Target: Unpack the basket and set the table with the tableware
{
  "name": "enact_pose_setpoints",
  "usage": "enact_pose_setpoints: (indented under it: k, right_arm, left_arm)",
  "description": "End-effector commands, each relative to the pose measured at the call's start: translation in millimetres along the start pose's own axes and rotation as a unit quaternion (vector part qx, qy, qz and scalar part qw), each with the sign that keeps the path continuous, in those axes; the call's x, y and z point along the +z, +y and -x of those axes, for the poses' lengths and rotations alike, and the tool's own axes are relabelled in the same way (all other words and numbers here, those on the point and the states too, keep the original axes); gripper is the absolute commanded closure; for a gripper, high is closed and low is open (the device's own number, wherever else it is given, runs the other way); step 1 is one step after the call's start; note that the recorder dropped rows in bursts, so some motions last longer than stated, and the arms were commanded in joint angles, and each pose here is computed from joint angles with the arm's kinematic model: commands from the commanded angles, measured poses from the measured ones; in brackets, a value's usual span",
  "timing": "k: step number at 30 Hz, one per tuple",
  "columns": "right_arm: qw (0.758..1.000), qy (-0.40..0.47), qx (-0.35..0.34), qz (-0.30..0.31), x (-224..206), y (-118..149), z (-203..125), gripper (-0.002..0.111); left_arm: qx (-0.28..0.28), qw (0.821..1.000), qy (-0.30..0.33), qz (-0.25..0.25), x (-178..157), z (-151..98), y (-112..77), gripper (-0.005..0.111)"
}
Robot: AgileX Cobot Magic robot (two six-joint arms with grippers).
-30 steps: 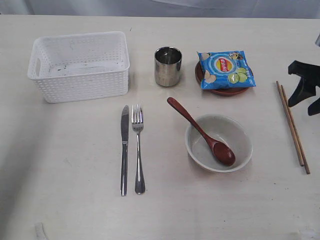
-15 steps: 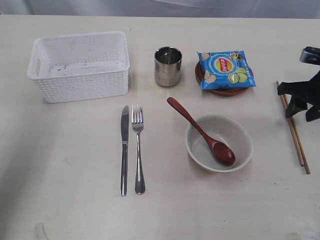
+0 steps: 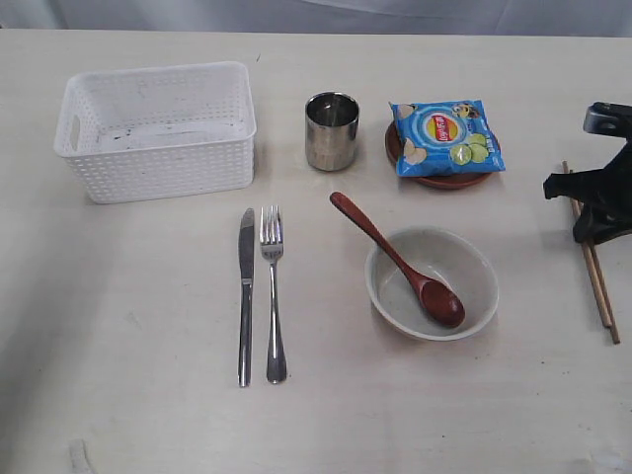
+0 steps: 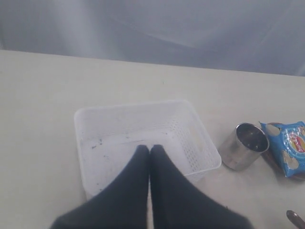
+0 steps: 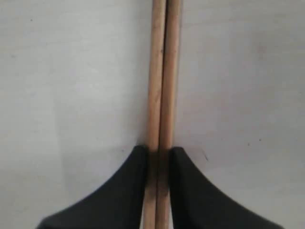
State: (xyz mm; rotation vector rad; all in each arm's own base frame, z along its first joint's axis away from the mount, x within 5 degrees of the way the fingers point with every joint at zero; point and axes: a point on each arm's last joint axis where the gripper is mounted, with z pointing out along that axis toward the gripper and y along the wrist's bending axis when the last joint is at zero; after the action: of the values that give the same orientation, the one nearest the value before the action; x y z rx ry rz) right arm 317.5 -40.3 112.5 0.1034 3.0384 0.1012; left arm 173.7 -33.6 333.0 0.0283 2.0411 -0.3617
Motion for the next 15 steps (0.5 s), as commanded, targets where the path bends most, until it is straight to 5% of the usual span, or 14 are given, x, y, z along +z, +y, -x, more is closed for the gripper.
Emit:
enact_pose_setpoints:
  k: [1,10,15]
  right_arm:
    - [1.000,0.021,0.000,0.004,3.7,0.8,-2.7,0.109]
    - [1.000,-0.006,0.006,0.019,-22.2,5.5,3.2,0.109]
    - [0.996,0.008,0.016,0.084,-27.2,17.7,-0.5,0.109]
  left_arm:
    - [0.007,1.000,-0.004,-0.001,-0.7,-0.3,-0.9,0.106]
    - [0.008,1.000,-0.004,-0.001,-0.7,-0.3,-0.9,0.106]
    - [0.008,1.000,-0.004,-0.001,-0.7,-0.3,-0.9,0.106]
